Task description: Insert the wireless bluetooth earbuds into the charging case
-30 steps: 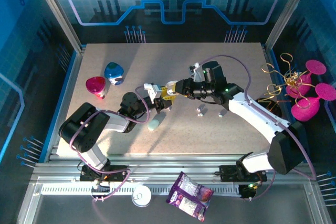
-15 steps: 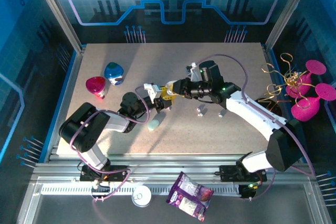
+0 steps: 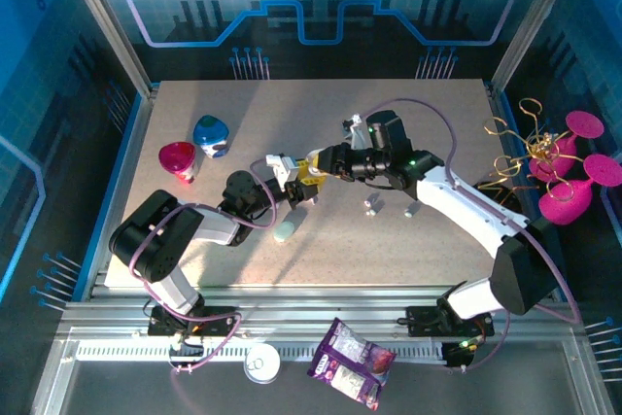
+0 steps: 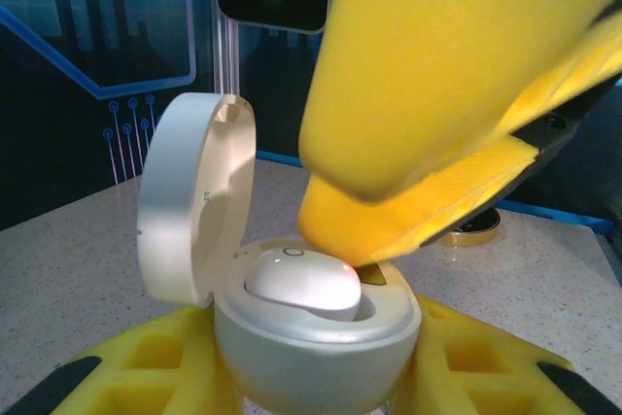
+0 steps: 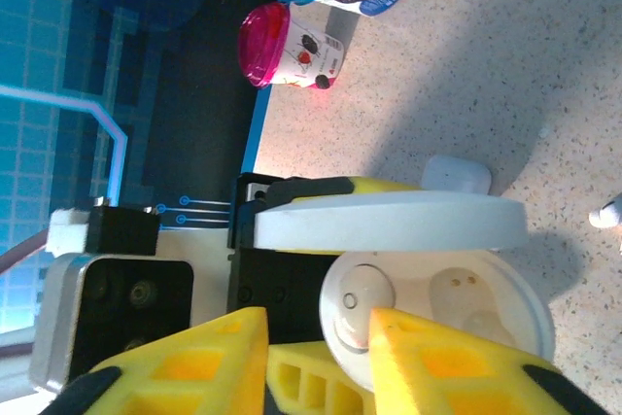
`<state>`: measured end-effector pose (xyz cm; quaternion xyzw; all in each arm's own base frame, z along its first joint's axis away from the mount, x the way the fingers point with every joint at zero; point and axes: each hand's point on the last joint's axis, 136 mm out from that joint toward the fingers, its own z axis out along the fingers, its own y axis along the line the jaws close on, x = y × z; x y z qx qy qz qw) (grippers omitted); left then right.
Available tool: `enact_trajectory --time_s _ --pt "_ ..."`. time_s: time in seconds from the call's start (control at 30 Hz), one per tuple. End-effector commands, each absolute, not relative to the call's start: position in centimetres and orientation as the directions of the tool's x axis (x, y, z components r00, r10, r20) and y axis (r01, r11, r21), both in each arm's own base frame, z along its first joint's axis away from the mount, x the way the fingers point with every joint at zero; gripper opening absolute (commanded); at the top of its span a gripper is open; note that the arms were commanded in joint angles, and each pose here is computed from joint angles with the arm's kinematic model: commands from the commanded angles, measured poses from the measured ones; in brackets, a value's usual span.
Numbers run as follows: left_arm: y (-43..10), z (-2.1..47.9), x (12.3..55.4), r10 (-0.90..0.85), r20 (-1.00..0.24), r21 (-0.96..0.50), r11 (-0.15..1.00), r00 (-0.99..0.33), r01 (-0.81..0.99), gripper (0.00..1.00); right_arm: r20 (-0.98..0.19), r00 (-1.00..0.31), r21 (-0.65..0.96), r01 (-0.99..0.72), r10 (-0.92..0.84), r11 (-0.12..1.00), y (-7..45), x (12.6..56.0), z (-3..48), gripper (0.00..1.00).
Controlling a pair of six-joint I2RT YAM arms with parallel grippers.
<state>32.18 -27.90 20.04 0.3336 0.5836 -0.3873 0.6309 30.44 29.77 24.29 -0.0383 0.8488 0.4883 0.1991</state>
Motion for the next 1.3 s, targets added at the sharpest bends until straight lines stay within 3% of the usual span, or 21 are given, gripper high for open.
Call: enact_trajectory --time_s 0.0,0.13,0.37,0.5,0.63,0.93,1.27 --pt "-27.8 21.4 31.8 -0.109 -0.990 0.031 0.473 0.093 0.880 0.34 -0.516 -0.851 0.767 -0.404 0.104 0.498 29.1 29.1 27.7 0.36" --pt "-27.1 21.6 31.8 -0.114 -0.989 0.026 0.480 0.091 0.877 0.34 -0.588 -0.795 0.721 -0.433 0.147 0.540 26.2 28.6 28.3 0.40" --pt "-25.9 21.7 31.1 -0.110 -0.989 0.029 0.495 0.096 0.868 0.33 -0.601 -0.737 0.664 -0.245 0.309 0.707 18.0 31.9 25.0 0.41" --pt "-25.6 21.7 30.5 -0.112 -0.989 0.027 0.493 0.094 0.870 0.33 -0.618 -0.740 0.511 -0.120 0.267 0.851 14.5 34.4 21.0 0.43" --pt "-25.3 22.0 30.0 -0.116 -0.988 0.030 0.493 0.100 0.869 0.33 -0.618 -0.756 0.372 -0.041 0.214 0.927 12.9 37.5 17.4 0.45" --pt "-25.4 22.5 29.8 -0.120 -0.986 0.043 0.489 0.115 0.871 0.33 -0.570 -0.812 0.105 0.084 0.129 0.991 10.6 43.9 10.1 0.48" --pt "-25.4 22.8 29.9 -0.119 -0.985 0.050 0.490 0.123 0.870 0.33 -0.481 -0.870 0.017 0.110 0.105 0.994 10.7 48.0 5.2 0.47"
